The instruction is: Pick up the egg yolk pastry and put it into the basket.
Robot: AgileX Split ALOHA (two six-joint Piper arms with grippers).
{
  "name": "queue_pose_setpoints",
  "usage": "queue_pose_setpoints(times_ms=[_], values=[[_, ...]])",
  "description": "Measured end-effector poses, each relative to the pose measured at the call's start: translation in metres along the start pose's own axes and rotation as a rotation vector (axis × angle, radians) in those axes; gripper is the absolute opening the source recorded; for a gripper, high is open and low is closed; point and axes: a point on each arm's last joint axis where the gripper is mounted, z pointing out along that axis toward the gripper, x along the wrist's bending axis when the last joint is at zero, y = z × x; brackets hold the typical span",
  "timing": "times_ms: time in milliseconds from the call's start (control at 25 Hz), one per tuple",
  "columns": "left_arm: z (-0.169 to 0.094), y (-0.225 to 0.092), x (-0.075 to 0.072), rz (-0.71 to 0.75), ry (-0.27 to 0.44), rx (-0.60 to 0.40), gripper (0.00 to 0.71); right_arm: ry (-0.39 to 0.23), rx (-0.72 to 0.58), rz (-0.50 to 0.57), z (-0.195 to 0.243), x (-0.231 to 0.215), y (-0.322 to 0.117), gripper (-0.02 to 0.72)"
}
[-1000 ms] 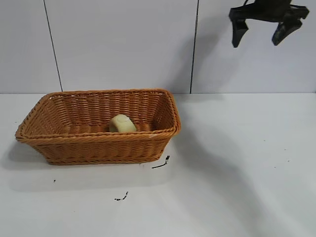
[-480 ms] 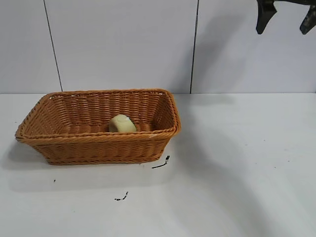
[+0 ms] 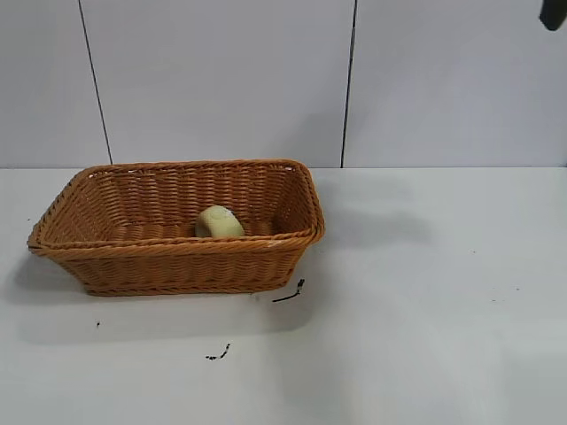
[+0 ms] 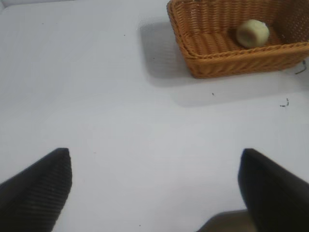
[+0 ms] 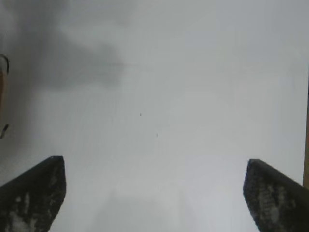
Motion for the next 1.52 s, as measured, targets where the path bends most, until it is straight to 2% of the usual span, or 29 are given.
queue_pose_setpoints(times_ms=[80, 240, 520, 1360, 1520], values=[[0.0, 0.0, 0.0, 0.0, 0.0, 0.0, 0.696, 0.001, 0.034, 0.001, 0.01, 0.001, -0.033, 0.693], [0.0, 0.0, 0.0, 0.0, 0.0, 0.0, 0.696, -0.001, -0.039, 0.002, 0.025, 0.003, -0.082, 0.693], [0.0, 0.0, 0.0, 0.0, 0.0, 0.0, 0.696, -0.003, -0.172, 0.013, 0.031, 0.005, -0.139, 0.693], [0.0, 0.0, 0.0, 0.0, 0.0, 0.0, 0.696, -0.017, -0.746, 0.008, -0.019, 0.008, -0.207, 0.692], [0.0, 0.0, 0.0, 0.0, 0.0, 0.0, 0.696, -0.009, -0.777, -0.003, -0.02, 0.009, -0.212, 0.692]])
